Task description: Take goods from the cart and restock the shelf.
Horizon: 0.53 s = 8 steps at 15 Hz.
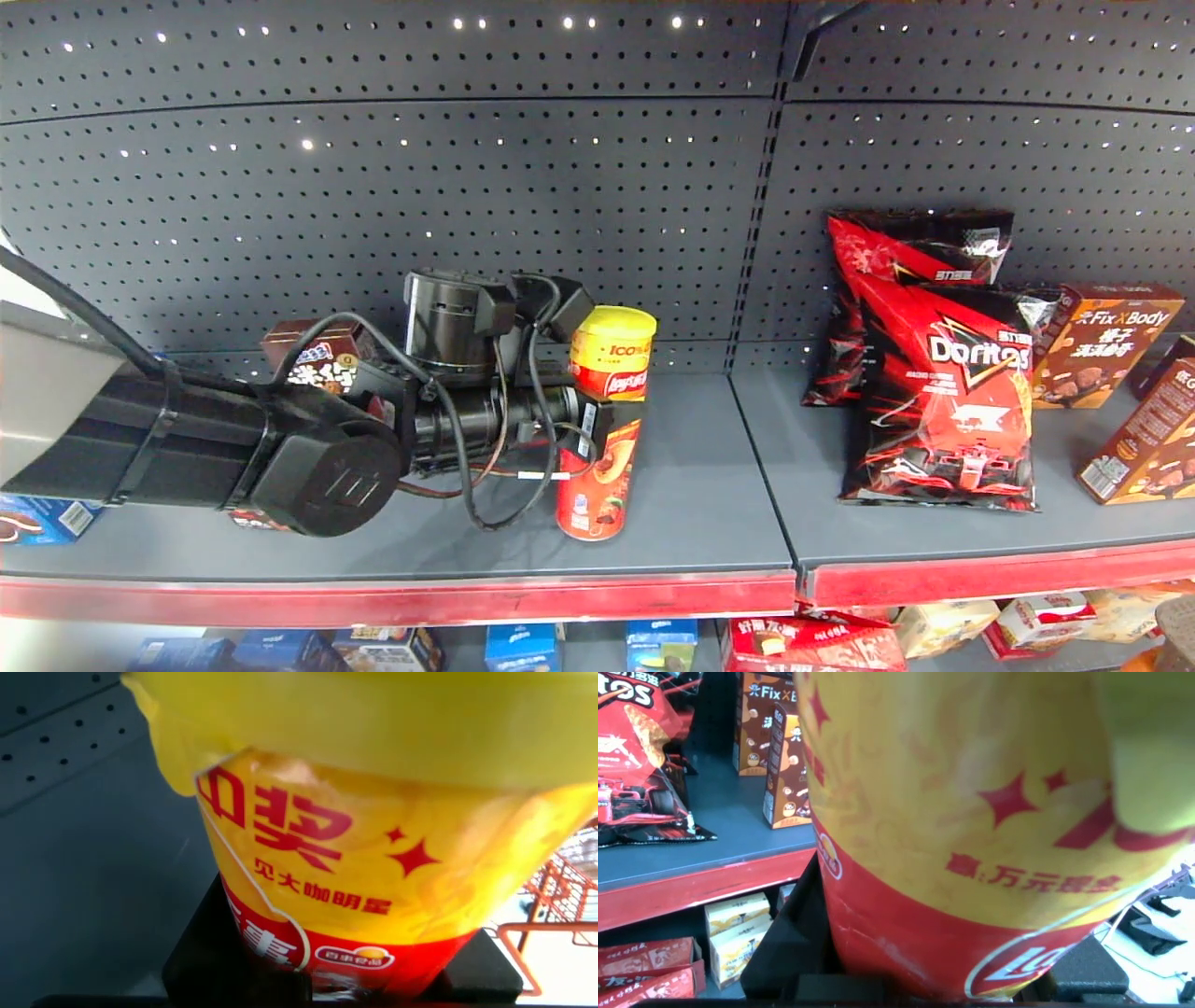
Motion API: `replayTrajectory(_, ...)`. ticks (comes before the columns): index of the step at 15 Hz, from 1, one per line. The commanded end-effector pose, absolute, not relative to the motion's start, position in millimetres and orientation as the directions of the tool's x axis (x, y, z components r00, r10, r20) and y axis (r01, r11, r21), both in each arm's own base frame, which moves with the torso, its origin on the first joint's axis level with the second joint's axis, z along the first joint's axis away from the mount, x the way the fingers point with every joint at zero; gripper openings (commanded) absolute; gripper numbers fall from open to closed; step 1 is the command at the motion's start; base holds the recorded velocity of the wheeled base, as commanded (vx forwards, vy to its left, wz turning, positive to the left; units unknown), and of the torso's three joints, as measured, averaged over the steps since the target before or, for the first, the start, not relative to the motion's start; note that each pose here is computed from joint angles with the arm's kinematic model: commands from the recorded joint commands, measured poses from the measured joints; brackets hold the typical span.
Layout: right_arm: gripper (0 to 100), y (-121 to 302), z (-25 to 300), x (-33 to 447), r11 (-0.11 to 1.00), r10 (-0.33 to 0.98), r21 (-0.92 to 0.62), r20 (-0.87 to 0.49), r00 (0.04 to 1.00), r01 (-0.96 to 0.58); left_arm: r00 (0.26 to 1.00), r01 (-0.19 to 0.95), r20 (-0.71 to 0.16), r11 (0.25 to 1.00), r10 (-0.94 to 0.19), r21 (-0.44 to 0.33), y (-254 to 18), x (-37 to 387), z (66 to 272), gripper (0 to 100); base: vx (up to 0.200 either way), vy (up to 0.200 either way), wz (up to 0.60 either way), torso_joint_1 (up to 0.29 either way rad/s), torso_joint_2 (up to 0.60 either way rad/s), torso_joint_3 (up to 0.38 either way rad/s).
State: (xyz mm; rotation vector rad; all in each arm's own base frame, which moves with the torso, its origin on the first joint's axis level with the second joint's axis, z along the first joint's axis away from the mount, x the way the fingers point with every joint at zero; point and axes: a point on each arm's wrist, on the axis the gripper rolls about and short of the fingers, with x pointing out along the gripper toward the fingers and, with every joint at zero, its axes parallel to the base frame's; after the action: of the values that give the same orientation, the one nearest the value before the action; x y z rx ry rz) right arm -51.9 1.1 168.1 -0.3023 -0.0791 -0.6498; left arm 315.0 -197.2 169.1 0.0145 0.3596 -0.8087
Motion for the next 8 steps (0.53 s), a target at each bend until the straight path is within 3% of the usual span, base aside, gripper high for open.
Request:
replayTrajectory(1,0,0.9,167.2,-51.2,0.754,-0.584,-0.255,0.161,0.795,0.605,0.638,0.703,-0.322,0.7,-0.699,-0.127,-199.4,324.1,164.7,0,0.0,0.0,0.0,0.0,0.0,0.0)
replayTrajectory(8,0,0.7,164.9,-49.9,0.755,-0.583,-0.26,0.153,0.798,0.602,0.632,0.701,-0.343,0.701,-0.695,-0.131,-200.0,325.0,157.0,0,0.0,0.0,0.0,0.0,0.0,0.0)
